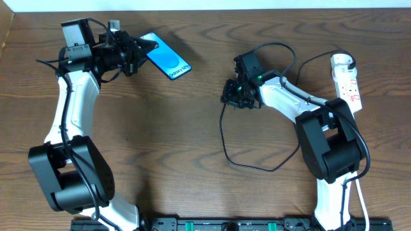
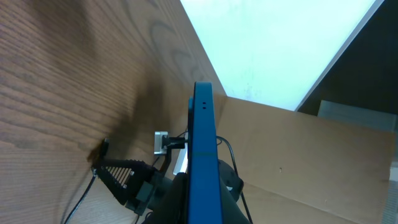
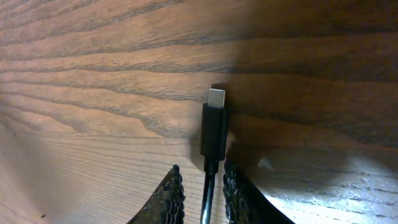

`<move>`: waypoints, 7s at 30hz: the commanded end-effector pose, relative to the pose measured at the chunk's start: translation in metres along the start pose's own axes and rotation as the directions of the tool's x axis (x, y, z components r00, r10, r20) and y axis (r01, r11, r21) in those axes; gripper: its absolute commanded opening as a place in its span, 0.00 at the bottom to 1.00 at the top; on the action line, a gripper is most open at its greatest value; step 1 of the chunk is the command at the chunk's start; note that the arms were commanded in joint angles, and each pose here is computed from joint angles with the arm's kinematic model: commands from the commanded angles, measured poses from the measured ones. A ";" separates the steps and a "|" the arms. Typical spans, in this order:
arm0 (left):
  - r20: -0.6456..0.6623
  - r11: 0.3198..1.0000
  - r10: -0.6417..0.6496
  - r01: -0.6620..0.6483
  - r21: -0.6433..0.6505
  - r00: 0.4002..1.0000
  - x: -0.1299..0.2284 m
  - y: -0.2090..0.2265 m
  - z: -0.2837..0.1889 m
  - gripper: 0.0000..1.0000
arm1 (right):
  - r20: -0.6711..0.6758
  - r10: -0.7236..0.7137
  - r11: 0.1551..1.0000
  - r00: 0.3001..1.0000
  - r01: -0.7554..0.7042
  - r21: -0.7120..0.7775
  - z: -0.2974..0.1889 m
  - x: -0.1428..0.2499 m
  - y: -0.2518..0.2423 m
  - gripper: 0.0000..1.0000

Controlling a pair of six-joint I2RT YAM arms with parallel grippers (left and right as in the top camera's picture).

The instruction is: Plug charger to phone and switch on socket

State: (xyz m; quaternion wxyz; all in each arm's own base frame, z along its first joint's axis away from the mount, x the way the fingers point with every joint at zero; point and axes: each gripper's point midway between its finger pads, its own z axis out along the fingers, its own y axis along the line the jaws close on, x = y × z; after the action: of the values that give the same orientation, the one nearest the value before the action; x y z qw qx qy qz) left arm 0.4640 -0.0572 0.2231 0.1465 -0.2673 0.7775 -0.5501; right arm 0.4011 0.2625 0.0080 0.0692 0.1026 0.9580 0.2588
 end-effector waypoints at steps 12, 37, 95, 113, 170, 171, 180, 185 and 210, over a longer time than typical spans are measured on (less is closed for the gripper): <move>-0.037 1.000 0.025 -0.024 0.019 0.999 0.013 -0.010 -0.005 0.07 | -0.029 0.007 1.000 1.000 -0.006 0.028 0.028 0.007 -0.009 0.21; -0.175 0.956 0.230 -0.190 0.222 0.957 0.041 -0.043 -0.012 0.07 | 0.186 -0.578 0.663 0.795 0.590 -0.461 -0.142 0.016 0.094 0.01; -0.190 0.931 0.314 -0.262 0.254 0.930 0.052 -0.051 -0.002 0.07 | 0.133 -0.560 0.636 0.818 0.527 -0.564 -0.179 0.092 0.169 0.01; -0.190 0.931 0.314 -0.262 0.254 0.930 0.052 -0.051 -0.002 0.07 | 0.150 -0.493 0.689 0.857 0.490 -0.534 -0.177 0.078 0.172 0.01; -0.266 0.908 0.352 -0.258 0.331 0.897 0.073 -0.061 -0.001 0.07 | 0.258 -0.376 0.739 0.890 0.456 -0.496 -0.179 0.049 0.189 0.01; -0.267 0.908 0.351 -0.257 0.330 0.898 0.073 -0.061 -0.001 0.07 | 0.258 -0.376 0.739 0.890 0.456 -0.496 -0.179 0.049 0.189 0.01; -0.270 0.908 0.351 -0.255 0.333 0.897 0.074 -0.061 -0.002 0.07 | 0.271 -0.374 0.737 0.887 0.461 -0.493 -0.180 0.047 0.190 0.01; -0.276 0.906 0.353 -0.253 0.340 0.894 0.075 -0.062 -0.002 0.07 | 0.297 -0.375 0.722 0.878 0.478 -0.501 -0.184 0.044 0.195 0.01; -0.255 0.912 0.346 -0.261 0.315 0.903 0.069 -0.057 0.001 0.07 | 0.188 -0.378 0.745 0.907 0.418 -0.520 -0.184 0.049 0.171 0.33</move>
State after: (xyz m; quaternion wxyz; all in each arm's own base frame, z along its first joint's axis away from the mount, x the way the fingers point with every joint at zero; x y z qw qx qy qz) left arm 0.4383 -0.1016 0.2617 0.1618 -0.0671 0.7570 -0.6295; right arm 0.3340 0.3407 0.2276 0.1512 -0.1216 0.8481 0.4930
